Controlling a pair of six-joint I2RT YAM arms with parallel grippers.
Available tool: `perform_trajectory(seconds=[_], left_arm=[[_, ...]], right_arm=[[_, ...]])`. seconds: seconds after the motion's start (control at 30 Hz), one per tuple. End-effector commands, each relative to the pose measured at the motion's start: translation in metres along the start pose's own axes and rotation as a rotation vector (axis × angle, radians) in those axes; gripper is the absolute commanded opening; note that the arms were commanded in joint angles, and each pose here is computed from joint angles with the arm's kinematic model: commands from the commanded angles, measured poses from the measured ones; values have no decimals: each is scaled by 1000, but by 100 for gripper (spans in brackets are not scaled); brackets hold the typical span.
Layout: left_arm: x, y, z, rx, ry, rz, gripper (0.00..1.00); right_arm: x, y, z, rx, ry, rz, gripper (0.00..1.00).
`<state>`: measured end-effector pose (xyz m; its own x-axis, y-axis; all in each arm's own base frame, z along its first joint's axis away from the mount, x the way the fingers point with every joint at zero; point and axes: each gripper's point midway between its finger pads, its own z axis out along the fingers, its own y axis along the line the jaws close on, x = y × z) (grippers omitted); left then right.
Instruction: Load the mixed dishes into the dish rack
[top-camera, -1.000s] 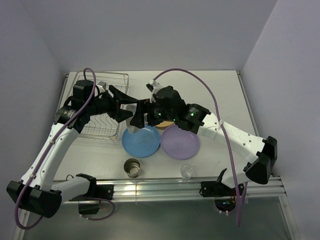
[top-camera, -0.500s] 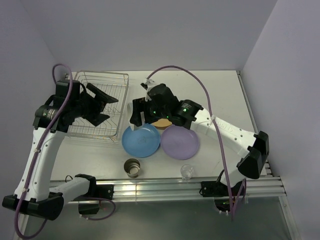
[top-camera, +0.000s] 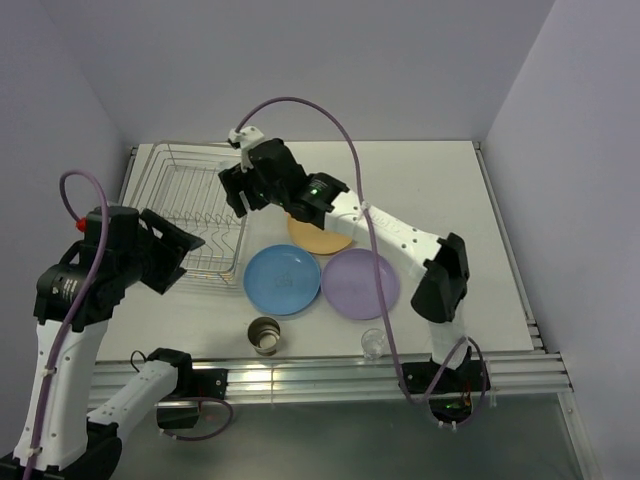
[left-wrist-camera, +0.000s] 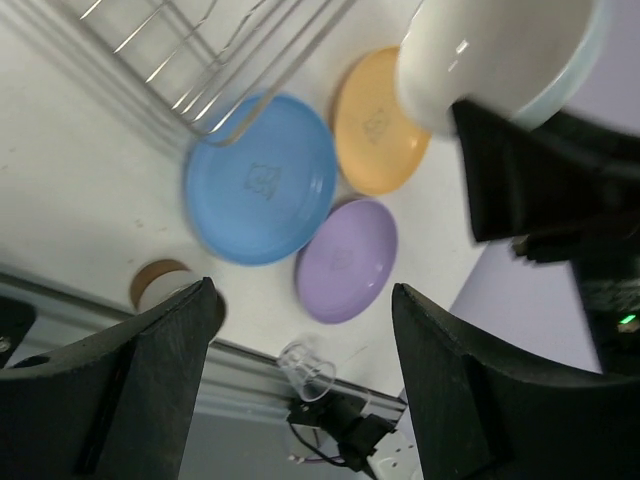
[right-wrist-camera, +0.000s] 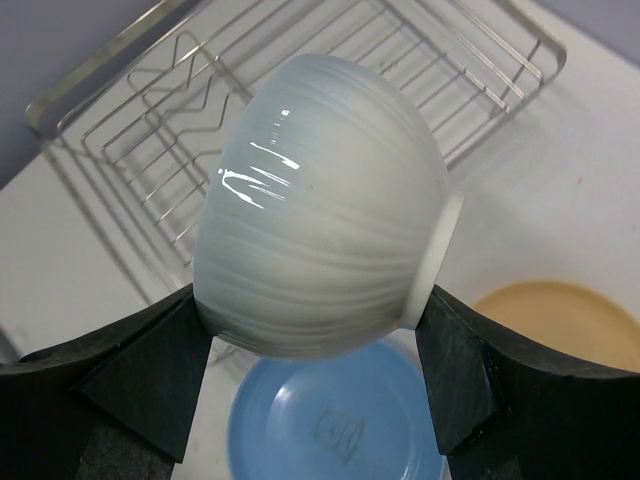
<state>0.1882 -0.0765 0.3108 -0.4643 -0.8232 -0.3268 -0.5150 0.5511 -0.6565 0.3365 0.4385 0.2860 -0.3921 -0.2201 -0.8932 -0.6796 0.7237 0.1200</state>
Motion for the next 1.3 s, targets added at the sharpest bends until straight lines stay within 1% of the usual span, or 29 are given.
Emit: perform_trajectory(seconds=[0.0, 0.03, 0.13, 0.2, 0.23, 0.3, 0.33, 0.4, 0.47, 0.57, 0.7, 0.77, 0.9, 0.97, 1.0, 1.17, 1.27], left_arm=[[9, 26, 1, -49, 10, 26, 76], [11, 28, -1, -28, 4, 28, 76], [13, 41, -2, -33, -14, 33, 75], [13, 50, -3, -37, -34, 33, 75], [13, 53, -3, -39, -43, 36, 75], [13, 61, -3, -54, -55, 39, 75], [15, 65, -2, -44, -60, 40, 75], [18, 65, -1, -13, -60, 40, 75], [27, 70, 3, 11, -34, 34, 74], [36, 74, 7, 43, -9, 43, 74], [40, 83, 9, 58, -13, 63, 74], [44, 84, 9, 67, 0, 77, 74], [43, 83, 3, 90, -13, 100, 74], [43, 83, -1, 99, -15, 114, 74], [43, 82, -2, 105, -15, 117, 74], [47, 86, -1, 109, -4, 125, 74], [49, 88, 0, 112, 2, 127, 75]], right_arm=[[-63, 0, 16, 31, -212, -113, 0], [-64, 1, 30, 36, -218, -144, 0], [-68, 1, 57, 91, -239, -213, 0], [-68, -3, 69, 136, -246, -269, 0], [-63, -1, 82, 146, -241, -293, 0], [-63, -4, 91, 177, -257, -352, 0], [-53, -8, 101, 203, -242, -372, 0], [-49, -12, 111, 234, -253, -422, 0], [-33, -21, 126, 274, -221, -484, 0], [-23, -28, 143, 321, -215, -537, 0], [-18, -27, 166, 333, -244, -565, 0], [-16, -27, 173, 342, -247, -590, 0], [-2, -33, 188, 381, -237, -631, 0], [-4, -35, 191, 401, -254, -655, 0], [3, -39, 195, 414, -240, -670, 0], [10, -52, 200, 415, -217, -704, 0], [9, -51, 200, 414, -220, -715, 0]])
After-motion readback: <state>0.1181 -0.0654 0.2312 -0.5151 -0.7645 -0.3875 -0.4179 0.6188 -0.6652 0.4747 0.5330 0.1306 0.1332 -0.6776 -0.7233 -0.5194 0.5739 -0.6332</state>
